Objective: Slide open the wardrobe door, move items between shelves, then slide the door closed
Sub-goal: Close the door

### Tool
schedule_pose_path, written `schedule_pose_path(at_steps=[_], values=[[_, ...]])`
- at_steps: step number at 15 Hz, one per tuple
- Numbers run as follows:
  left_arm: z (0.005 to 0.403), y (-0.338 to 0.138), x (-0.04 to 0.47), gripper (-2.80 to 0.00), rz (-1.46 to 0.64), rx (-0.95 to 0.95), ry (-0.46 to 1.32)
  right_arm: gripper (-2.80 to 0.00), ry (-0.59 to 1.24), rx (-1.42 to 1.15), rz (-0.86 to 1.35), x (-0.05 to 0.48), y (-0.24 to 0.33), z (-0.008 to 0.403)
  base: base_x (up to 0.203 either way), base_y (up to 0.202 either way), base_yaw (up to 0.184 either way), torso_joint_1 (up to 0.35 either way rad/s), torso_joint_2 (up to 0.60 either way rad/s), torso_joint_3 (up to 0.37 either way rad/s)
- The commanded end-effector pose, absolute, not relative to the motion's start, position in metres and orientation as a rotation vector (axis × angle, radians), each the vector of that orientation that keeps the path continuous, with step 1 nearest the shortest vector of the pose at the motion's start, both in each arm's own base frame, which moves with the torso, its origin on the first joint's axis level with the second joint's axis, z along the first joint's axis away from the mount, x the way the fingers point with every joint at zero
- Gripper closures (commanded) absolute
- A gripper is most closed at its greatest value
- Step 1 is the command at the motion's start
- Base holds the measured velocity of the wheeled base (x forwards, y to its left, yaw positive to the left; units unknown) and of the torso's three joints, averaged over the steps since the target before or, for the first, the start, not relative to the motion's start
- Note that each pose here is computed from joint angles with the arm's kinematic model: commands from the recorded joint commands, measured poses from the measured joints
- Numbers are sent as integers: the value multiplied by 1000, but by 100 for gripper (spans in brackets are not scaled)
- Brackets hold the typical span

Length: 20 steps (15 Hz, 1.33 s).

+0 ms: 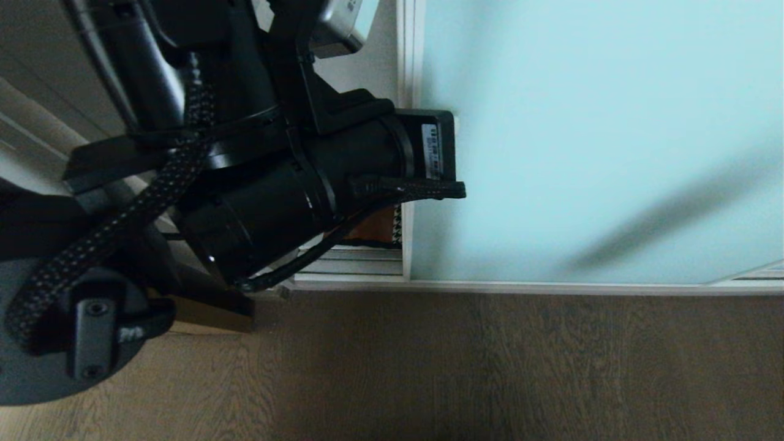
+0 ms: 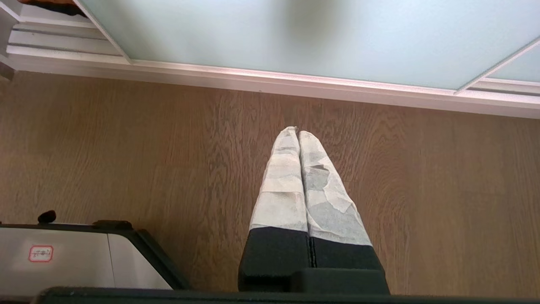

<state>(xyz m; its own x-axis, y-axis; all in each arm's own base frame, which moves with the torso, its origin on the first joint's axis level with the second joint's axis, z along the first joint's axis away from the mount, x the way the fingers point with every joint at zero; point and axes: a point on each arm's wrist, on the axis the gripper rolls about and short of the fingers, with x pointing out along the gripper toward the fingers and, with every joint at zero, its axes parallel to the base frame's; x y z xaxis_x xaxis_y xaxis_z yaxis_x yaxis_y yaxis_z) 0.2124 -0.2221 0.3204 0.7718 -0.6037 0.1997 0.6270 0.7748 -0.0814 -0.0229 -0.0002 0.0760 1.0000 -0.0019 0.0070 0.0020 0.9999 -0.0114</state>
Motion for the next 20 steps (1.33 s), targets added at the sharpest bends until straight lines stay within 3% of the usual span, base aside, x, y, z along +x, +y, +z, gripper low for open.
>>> schedule_pose_path(at_steps=[1, 9, 20], values=[[319, -222, 216, 0, -637, -147, -179, 0, -9, -12, -2, -23, 0, 76, 0, 0, 0, 0, 0, 0], [347, -167, 181, 0, -579, -172, -274, 0, -8, -12, -2, -23, 0, 76, 0, 0, 0, 0, 0, 0], [339, -109, 134, 0, -450, -128, -311, 0, -9, -12, -2, -23, 0, 76, 0, 0, 0, 0, 0, 0]])
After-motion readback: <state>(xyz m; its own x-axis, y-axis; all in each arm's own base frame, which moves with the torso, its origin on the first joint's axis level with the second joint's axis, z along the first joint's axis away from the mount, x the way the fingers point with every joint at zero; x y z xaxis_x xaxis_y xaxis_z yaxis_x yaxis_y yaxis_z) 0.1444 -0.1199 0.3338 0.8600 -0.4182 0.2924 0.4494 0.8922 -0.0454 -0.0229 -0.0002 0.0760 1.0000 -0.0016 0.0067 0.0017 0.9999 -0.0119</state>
